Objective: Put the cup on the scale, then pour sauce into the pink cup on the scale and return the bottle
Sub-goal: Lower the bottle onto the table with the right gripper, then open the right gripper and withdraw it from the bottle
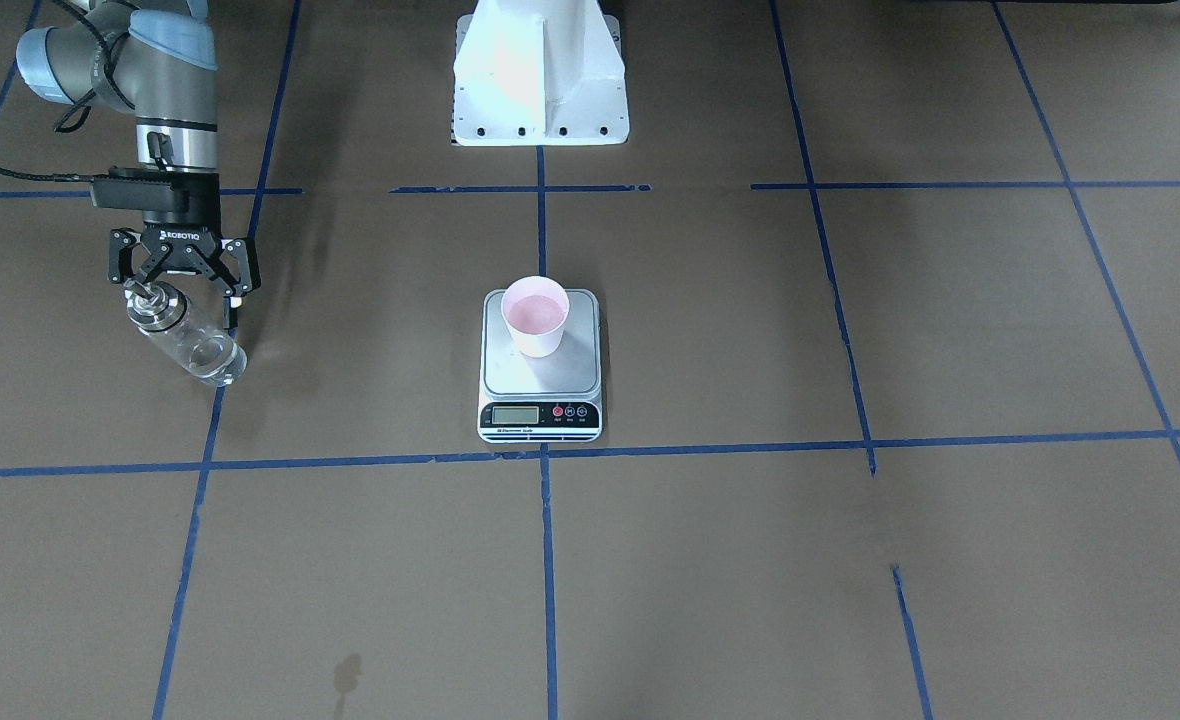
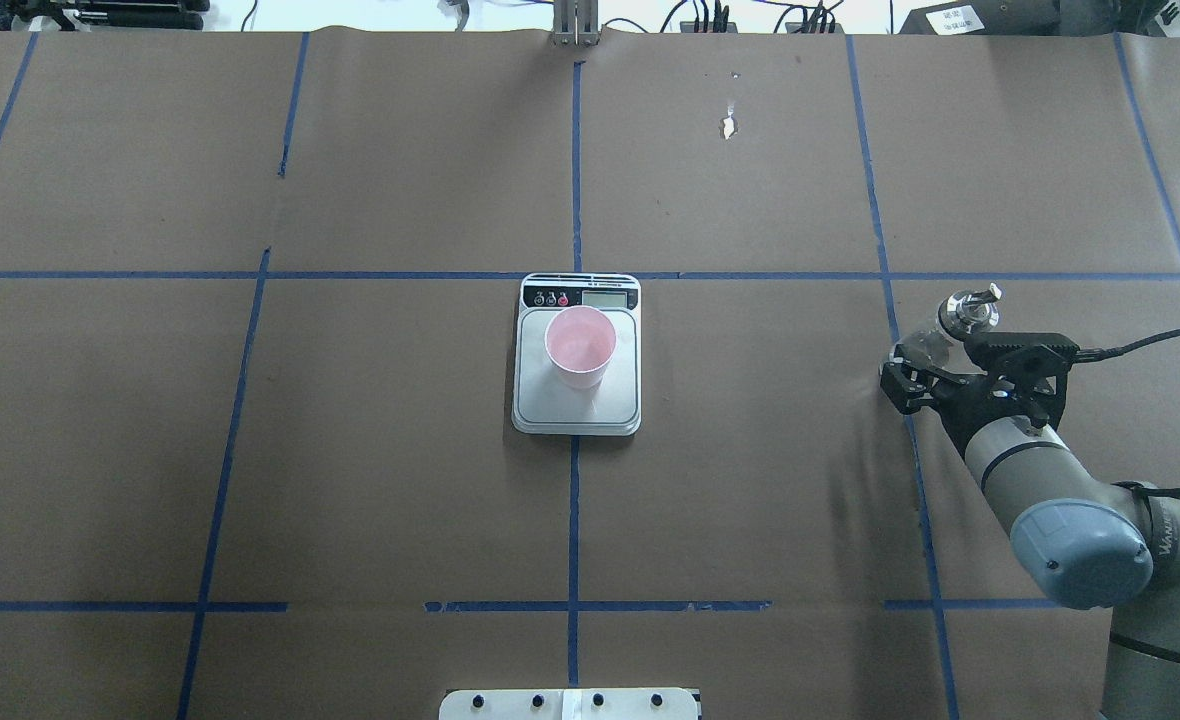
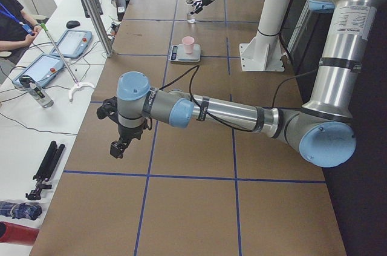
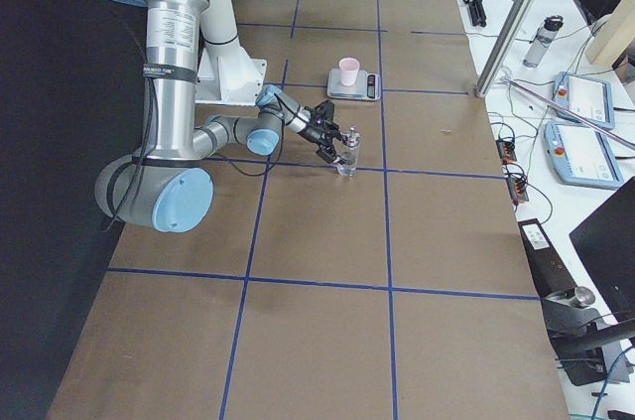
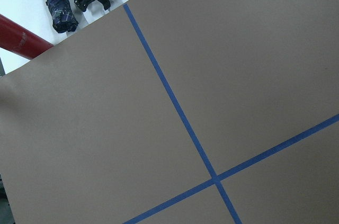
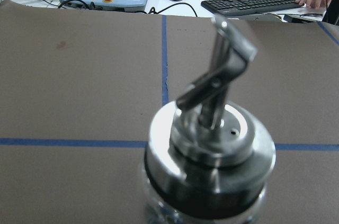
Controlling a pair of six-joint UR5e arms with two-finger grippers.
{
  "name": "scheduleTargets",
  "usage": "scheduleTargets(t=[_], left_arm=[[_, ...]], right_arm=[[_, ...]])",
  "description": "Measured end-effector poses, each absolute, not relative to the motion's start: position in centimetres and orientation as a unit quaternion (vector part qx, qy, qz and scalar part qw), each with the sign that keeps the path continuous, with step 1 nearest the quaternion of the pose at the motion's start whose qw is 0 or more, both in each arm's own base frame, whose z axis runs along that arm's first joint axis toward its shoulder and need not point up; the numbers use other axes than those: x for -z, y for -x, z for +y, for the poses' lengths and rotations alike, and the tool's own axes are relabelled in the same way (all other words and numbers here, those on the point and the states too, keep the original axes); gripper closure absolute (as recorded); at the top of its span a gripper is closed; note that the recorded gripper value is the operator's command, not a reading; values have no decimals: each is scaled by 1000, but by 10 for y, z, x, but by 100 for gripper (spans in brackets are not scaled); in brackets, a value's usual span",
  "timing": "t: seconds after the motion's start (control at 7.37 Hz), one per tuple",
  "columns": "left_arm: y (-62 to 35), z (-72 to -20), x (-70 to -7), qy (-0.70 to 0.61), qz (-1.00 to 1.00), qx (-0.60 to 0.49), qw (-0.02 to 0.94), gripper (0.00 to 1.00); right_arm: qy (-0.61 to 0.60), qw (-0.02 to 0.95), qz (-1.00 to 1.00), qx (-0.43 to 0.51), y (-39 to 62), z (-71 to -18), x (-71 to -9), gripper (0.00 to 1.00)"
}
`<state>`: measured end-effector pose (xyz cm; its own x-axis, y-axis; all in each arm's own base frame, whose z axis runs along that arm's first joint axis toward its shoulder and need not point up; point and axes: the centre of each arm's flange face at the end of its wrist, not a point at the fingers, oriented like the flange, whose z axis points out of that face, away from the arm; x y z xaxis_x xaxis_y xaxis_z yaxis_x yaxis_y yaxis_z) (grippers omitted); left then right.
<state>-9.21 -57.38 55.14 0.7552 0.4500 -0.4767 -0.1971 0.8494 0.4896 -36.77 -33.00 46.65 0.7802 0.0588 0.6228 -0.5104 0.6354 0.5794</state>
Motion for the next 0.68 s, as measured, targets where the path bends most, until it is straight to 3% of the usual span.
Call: scheduleTargets(t=[0.68], left_arm=[[93,-570,-547,-214,301,-178,912,0]], right_arm=[[-338,872,-331,-127,282,-274,-424,0]])
